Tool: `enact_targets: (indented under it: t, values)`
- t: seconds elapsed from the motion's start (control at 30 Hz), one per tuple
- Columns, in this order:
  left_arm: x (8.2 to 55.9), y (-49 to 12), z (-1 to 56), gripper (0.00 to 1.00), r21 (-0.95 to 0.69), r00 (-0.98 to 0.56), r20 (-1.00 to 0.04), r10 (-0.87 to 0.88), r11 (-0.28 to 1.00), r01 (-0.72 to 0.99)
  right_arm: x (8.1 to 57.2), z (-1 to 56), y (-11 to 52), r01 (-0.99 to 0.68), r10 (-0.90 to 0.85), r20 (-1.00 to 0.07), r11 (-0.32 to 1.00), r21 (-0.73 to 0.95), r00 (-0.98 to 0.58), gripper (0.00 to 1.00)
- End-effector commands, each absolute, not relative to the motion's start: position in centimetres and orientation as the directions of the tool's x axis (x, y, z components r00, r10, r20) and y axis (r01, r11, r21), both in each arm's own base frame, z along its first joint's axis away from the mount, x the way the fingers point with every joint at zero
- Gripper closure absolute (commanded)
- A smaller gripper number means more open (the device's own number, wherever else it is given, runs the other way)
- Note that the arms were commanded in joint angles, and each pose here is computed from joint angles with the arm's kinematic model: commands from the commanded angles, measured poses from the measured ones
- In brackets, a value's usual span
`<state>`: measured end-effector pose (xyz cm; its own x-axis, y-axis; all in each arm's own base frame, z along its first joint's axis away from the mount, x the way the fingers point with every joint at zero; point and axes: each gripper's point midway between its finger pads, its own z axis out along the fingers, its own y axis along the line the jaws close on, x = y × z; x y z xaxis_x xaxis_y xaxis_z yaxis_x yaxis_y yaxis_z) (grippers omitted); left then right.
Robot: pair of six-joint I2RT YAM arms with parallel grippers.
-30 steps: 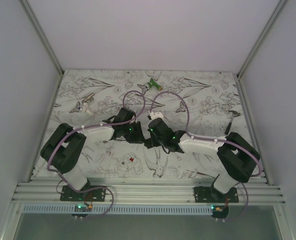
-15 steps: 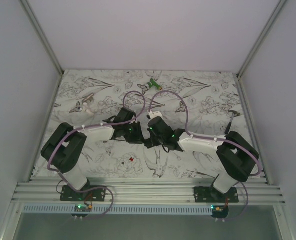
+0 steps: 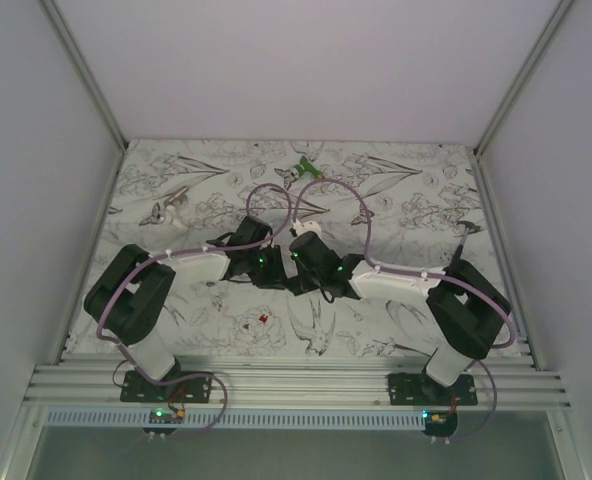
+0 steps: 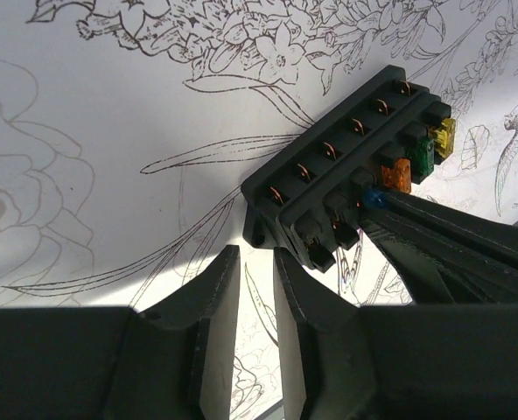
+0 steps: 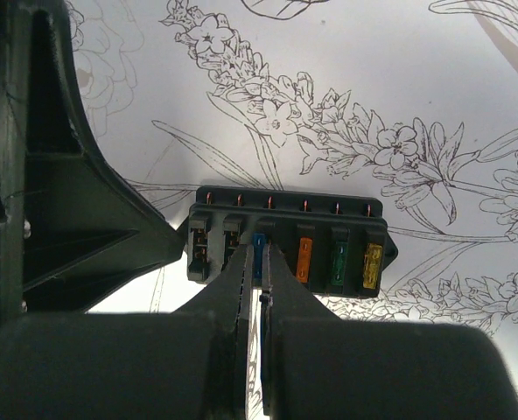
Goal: Snap on the fuse box
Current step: Install the fuse at the fuse box base.
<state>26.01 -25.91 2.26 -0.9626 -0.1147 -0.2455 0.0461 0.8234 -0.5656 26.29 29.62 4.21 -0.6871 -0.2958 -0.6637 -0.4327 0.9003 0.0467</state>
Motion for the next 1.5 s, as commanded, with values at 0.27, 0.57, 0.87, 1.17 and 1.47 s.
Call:
enact_targets:
  t: [0.27, 0.57, 0.87, 1.17, 1.47]
  values:
    - [26.2, -25.5, 1.9, 0.76, -0.551, -0.964, -0.225, -0.139, 0.835, 0.008, 20.8, -3.7, 20.4, -0.368, -0.406, -0.339, 0.914, -0.173, -0.849, 1.0]
    - [27.1, -26.2, 3.8, 0.66, -0.588, -0.955, -0.236, -0.181, 0.809, -0.008, 21.0, -2.3, 21.2, -0.344, -0.374, -0.348, 0.927, -0.148, -0.86, 1.0]
    - [27.9, -26.7, 5.3, 0.59, -0.625, -0.946, -0.218, -0.241, 0.779, -0.055, 20.7, -1.8, 21.1, -0.343, -0.375, -0.335, 0.927, -0.154, -0.864, 1.0]
    - [27.9, -27.6, 5.0, 0.6, -0.633, -0.953, -0.181, -0.243, 0.771, -0.077, 20.7, -1.5, 21.4, -0.328, -0.358, -0.347, 0.934, -0.143, -0.867, 1.0]
    - [26.7, -26.9, 3.0, 0.63, -0.57, -0.962, -0.124, -0.244, 0.811, -0.132, 20.7, -2.0, 21.3, -0.336, -0.366, -0.351, 0.931, -0.145, -0.862, 1.0]
